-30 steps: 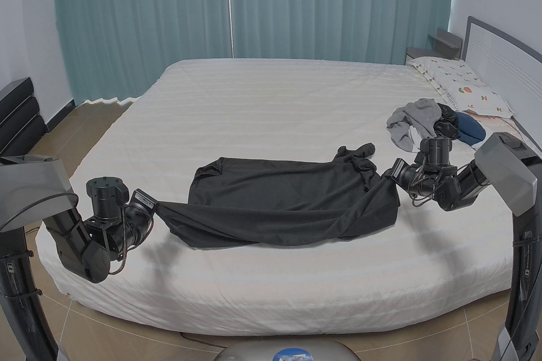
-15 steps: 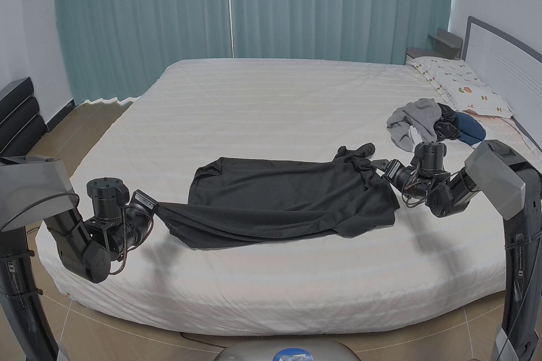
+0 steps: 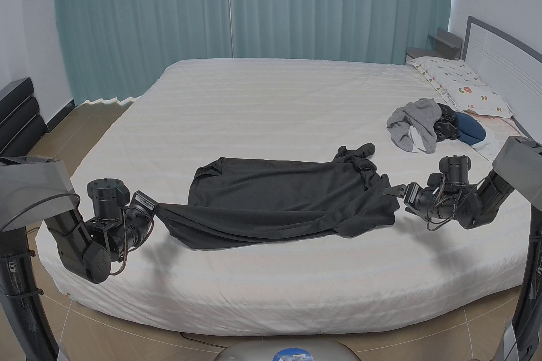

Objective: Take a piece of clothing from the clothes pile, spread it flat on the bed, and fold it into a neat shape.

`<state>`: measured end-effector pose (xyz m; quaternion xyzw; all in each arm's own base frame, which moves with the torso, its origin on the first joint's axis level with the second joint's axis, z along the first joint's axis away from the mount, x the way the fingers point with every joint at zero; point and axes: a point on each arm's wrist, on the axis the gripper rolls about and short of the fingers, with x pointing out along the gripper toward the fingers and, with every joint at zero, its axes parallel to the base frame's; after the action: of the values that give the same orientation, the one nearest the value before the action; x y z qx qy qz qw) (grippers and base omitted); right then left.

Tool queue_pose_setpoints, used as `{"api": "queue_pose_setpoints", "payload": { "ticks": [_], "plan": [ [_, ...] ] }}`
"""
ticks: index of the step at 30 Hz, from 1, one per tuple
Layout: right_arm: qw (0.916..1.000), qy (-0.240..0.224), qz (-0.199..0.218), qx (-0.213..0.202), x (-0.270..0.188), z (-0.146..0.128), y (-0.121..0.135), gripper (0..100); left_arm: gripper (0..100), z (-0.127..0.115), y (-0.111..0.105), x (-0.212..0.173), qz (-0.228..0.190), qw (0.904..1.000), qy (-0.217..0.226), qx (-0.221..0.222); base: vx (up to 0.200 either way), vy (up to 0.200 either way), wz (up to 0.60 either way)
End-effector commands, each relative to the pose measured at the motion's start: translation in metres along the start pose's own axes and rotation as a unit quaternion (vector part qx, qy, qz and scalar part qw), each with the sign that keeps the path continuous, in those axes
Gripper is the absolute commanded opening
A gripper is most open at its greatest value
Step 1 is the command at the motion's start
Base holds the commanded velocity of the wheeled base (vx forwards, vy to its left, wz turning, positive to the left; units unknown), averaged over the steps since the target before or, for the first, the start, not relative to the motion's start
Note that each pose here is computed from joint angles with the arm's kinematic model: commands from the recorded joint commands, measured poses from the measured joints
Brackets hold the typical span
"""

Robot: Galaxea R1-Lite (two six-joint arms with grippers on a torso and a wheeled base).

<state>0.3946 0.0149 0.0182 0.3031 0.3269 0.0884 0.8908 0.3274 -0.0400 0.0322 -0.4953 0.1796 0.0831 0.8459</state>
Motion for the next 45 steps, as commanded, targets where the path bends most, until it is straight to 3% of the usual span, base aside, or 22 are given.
{"api": "queue_pose_setpoints", "payload": {
  "ticks": [1, 12, 13, 22, 28, 29, 33, 37, 45],
  "plan": [
    [0.9995, 0.030, -0.006, -0.001, 0.000, -0.017, -0.002, 100, 0, 0.000, 0.001, 0.000, 0.001, 1.0000, 0.001, 0.000, 0.000, 0.000, 0.00],
    [0.9989, 0.043, -0.019, -0.005, 0.036, -0.033, -0.006, 100, 0, 0.000, 0.001, 0.000, 0.001, 1.0000, 0.001, 0.002, 0.000, 0.000, 0.00],
    [0.9989, 0.040, -0.024, -0.007, 0.038, -0.034, -0.007, 0, 0, 0.000, 0.001, 0.000, 0.001, 1.0000, 0.001, 0.002, 0.000, 0.000, 0.00],
    [0.9988, 0.037, -0.033, -0.001, 0.024, -0.032, -0.009, 0, 0, -0.002, 0.003, -0.001, 0.007, 0.9999, 0.005, 0.013, 0.000, 0.000, 0.00],
    [0.9987, 0.021, -0.045, 0.013, -0.010, -0.022, -0.013, 0, 0, -0.007, 0.011, -0.011, 0.027, 0.9969, 0.022, 0.071, 0.000, 0.000, 0.00],
    [0.9984, 0.021, -0.050, 0.016, -0.024, -0.022, -0.014, 0, 0, -0.011, 0.016, -0.016, 0.036, 0.9940, 0.030, 0.099, 0.000, 0.000, 0.00],
    [0.9979, 0.025, -0.054, 0.024, -0.044, -0.025, -0.016, 0, 0, -0.016, 0.017, -0.027, 0.040, 0.9885, 0.044, 0.139, 0.000, 0.000, 0.00],
    [0.9970, 0.040, -0.065, 0.014, -0.077, -0.040, -0.014, 0, 0, -0.027, 0.023, -0.049, 0.064, 0.9718, 0.086, 0.210, 0.000, 0.000, 0.00],
    [0.9938, 0.076, -0.078, -0.020, -0.110, -0.065, -0.011, 0, 0, -0.036, 0.029, -0.072, 0.103, 0.9493, 0.141, 0.261, 0.000, 0.000, 0.00]
  ]
}}
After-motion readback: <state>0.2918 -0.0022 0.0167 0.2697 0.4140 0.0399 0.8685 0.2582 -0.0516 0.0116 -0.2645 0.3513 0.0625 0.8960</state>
